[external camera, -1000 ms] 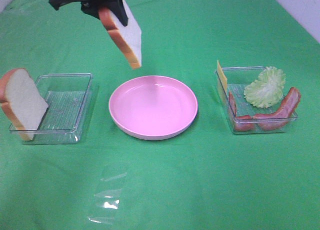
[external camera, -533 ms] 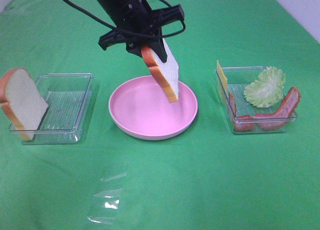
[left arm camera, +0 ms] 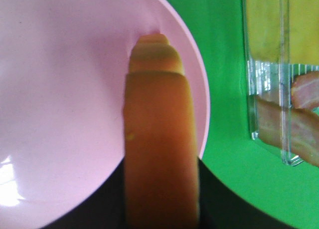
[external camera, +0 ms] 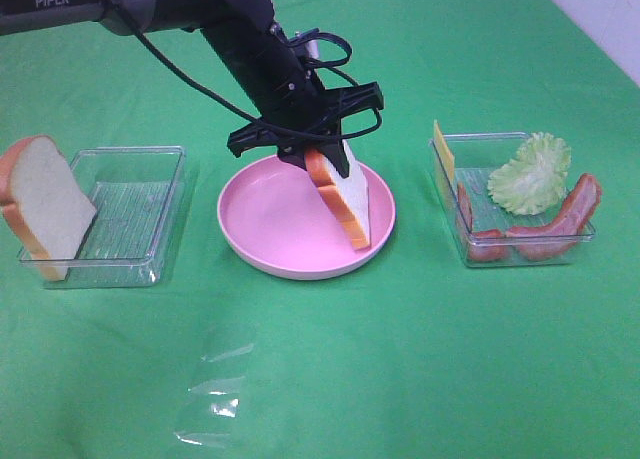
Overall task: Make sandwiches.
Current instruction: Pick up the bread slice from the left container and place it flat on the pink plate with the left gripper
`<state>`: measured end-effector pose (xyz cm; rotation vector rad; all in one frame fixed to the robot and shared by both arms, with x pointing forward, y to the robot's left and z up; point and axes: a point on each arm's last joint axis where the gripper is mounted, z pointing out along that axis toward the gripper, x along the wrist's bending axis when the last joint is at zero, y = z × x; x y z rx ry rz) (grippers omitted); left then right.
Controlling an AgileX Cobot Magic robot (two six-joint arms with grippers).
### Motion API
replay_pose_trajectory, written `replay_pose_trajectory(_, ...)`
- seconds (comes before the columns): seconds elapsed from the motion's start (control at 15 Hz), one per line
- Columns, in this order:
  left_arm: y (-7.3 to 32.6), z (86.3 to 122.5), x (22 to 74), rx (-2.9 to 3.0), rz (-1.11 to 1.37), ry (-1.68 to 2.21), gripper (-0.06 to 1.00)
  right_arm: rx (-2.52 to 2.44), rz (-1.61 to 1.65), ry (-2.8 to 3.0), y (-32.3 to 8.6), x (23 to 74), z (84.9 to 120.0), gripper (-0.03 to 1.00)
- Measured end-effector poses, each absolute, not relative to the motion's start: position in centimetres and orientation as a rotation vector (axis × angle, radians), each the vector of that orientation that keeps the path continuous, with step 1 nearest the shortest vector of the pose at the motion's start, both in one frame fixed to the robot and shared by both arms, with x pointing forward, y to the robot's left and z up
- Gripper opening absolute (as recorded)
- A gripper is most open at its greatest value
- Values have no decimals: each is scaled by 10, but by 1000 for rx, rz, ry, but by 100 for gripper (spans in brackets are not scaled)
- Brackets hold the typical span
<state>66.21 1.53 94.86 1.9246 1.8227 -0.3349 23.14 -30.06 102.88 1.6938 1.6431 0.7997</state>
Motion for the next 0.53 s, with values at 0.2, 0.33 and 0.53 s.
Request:
replay_pose_trajectory(0.2, 13, 946, 664, 1891, -350, 1823, 19, 1694, 800, 1643, -301, 231, 1029, 97)
replay_pose_trajectory(0.33, 13, 941, 664, 1894, -353, 1832, 19, 1694, 800, 1643, -301, 231, 1029, 97)
replay_pose_trajectory(0.53, 13, 938, 665, 1896, -355, 1835, 19, 1694, 800, 1643, -301, 231, 1029, 97)
